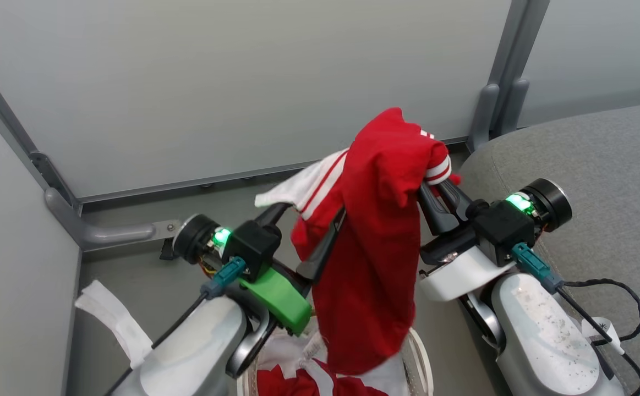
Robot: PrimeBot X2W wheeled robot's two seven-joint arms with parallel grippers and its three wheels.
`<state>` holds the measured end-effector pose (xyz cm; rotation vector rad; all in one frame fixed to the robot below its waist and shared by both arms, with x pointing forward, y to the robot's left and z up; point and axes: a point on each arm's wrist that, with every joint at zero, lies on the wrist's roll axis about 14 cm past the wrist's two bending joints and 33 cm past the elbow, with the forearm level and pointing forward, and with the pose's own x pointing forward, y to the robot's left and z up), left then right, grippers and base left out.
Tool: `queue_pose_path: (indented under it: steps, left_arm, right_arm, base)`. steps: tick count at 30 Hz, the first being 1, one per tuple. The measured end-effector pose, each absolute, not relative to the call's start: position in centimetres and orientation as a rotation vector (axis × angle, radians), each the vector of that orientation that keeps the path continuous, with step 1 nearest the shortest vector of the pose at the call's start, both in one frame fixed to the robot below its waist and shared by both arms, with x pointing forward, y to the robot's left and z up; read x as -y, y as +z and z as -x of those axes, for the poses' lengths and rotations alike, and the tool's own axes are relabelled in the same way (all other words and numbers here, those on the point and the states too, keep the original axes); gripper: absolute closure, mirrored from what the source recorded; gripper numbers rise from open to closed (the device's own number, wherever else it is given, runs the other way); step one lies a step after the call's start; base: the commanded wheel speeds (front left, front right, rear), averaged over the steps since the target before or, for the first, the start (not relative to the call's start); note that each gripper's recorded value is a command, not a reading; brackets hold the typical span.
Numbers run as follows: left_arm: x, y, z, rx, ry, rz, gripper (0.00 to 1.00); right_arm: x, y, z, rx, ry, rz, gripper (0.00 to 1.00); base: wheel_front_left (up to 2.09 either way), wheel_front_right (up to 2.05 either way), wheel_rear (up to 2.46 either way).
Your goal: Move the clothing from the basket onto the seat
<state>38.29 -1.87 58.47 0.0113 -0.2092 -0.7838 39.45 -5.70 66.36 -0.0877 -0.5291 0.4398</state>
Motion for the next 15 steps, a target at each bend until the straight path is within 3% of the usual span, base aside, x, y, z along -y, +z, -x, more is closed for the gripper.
queue_pose_path:
  steps: [15]
  left_arm:
    - [1.3, 52.8, -34.8, 0.047, -0.670, 0.201, 0.00]
  right_arm:
    - [8.5, 64.4, -39.6, 0.475, 0.350, 0.109, 1.00]
  base:
    - [0.00, 0.00, 0.00]
